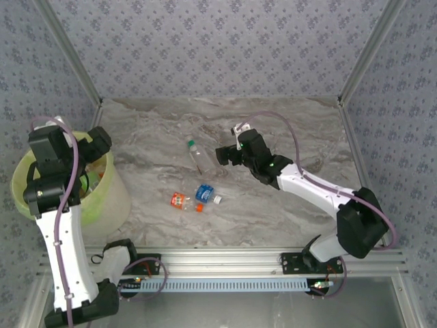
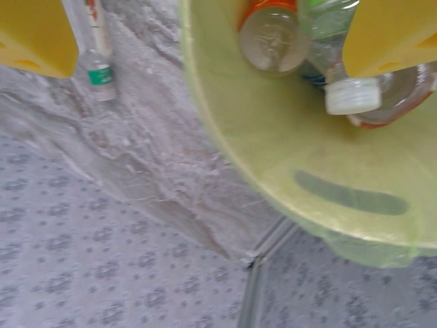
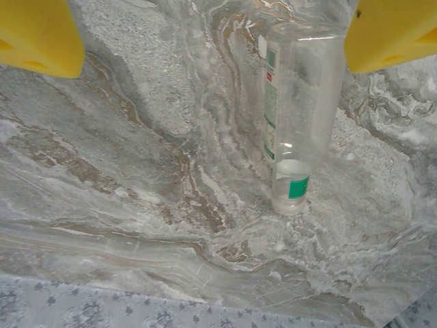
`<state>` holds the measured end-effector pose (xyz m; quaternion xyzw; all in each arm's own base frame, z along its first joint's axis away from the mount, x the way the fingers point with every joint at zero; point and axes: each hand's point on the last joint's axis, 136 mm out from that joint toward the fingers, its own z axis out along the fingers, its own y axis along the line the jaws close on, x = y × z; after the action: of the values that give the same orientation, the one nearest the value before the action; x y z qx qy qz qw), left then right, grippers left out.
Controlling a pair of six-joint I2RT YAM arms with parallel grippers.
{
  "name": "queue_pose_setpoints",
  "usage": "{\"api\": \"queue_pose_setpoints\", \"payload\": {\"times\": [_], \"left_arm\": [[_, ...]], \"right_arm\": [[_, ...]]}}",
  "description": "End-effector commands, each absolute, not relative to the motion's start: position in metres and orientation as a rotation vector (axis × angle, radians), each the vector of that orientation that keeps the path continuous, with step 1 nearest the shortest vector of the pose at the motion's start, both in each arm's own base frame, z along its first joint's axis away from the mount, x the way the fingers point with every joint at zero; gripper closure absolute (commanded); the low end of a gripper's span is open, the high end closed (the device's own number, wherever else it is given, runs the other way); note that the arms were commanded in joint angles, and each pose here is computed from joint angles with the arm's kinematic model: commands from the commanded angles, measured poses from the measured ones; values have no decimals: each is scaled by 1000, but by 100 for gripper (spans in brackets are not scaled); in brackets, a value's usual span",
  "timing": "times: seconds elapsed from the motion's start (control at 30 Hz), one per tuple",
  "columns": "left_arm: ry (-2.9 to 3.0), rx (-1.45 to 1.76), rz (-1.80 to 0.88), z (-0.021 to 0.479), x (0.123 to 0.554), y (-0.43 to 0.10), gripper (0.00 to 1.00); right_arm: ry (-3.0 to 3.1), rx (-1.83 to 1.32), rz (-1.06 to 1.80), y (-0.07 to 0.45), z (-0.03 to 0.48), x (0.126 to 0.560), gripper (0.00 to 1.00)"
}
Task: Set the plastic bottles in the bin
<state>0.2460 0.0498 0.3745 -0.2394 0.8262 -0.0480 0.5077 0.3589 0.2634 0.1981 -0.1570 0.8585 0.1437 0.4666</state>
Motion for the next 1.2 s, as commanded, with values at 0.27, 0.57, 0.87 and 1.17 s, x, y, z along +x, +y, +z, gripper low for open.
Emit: {"api": "queue_pose_setpoints", "payload": {"times": [0.27, 0.57, 0.87, 1.17], "left_arm": [[1786, -320, -719, 413, 264, -30, 1], [1786, -282, -769, 407, 267, -37, 1], [1802, -280, -805, 401, 271, -41, 1], [1887, -192, -833, 394, 289, -83, 1]], "right_arm": [[2395, -557, 361, 324, 138, 366, 0], [2590, -609, 307, 356, 77, 363, 2], [2640, -568, 223, 358, 40, 371, 30], [2423, -514, 307, 351, 104, 377, 45]]}}
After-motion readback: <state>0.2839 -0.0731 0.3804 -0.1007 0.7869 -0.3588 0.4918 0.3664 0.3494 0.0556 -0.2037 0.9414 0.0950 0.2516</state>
